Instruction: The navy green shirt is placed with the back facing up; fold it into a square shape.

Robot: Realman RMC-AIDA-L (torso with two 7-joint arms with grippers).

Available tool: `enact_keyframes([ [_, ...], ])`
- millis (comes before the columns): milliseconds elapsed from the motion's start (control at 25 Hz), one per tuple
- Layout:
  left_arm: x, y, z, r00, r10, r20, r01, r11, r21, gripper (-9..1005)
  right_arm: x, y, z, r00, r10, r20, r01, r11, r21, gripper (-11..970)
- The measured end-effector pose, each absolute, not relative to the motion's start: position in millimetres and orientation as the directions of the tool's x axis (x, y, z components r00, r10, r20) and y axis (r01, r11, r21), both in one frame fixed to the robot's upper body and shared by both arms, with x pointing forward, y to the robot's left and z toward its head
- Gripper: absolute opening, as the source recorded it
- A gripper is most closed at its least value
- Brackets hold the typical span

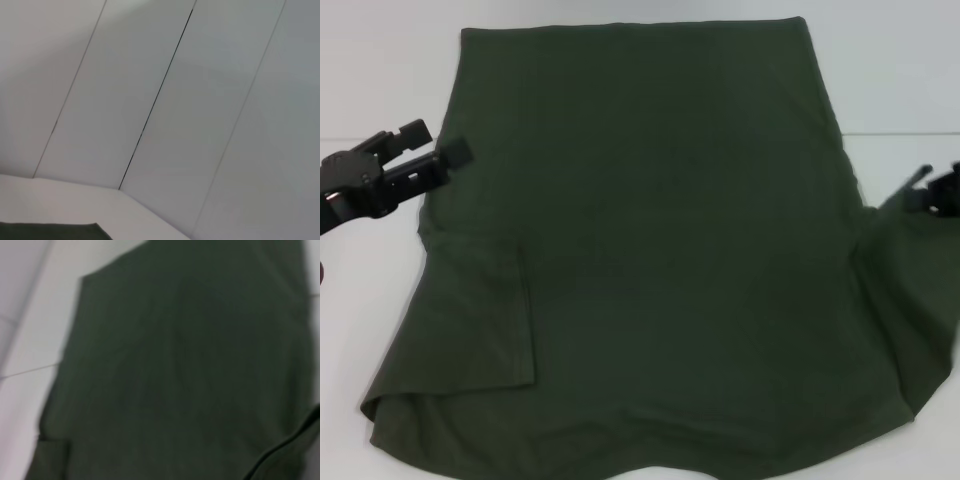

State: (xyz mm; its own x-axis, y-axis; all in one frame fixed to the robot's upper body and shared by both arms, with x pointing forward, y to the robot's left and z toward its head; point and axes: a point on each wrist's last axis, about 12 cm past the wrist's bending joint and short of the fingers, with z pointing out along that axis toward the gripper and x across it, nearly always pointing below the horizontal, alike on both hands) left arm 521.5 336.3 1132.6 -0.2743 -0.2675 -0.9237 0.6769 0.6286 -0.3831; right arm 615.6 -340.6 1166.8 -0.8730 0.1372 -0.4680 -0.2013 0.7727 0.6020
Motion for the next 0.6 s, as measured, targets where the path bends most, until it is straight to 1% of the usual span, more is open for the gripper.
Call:
enact_keyframes([
  [80,522,337,1133,-0.271,-0.271,-0.924,0.676,0.629,-0.383,949,620,-328,1169,-0.874,0.129,-0.469,-0.224,0.75,0.623,6],
  [160,522,337,1133,-0.267,-0.274,-0.924,0.676,0.63,-0.382,949,626,-313,1164,-0.881,0.128,-0.456,-0.225,0.734,0.641,7],
  [200,522,338,1134,-0.258,-0.28,-0.925,0.673,0.635,-0.38,949,626,-313,1164,-0.881,0.128,-0.456,-0.225,0.734,0.641,7],
  [240,522,338,1134,-0.257,-0.282,-0.924,0.672,0.635,-0.38,949,628,-306,1160,-0.884,0.128,-0.449,-0.223,0.727,0.649,7],
  [280,522,338,1133,-0.255,-0.284,-0.924,0.671,0.636,-0.381,949,634,-287,1148,-0.888,0.126,-0.442,-0.222,0.725,0.652,8],
  [320,521,338,1133,-0.254,-0.288,-0.923,0.67,0.636,-0.382,949,637,-281,1145,-0.887,0.118,-0.447,-0.227,0.731,0.644,8],
  [520,519,343,1133,-0.238,-0.311,-0.92,0.656,0.647,-0.388,949,642,-261,1131,-0.885,0.046,-0.463,-0.266,0.766,0.585,9],
  [600,518,345,1133,-0.234,-0.318,-0.919,0.65,0.652,-0.391,949,641,-260,1132,-0.886,0.033,-0.463,-0.279,0.761,0.586,47],
])
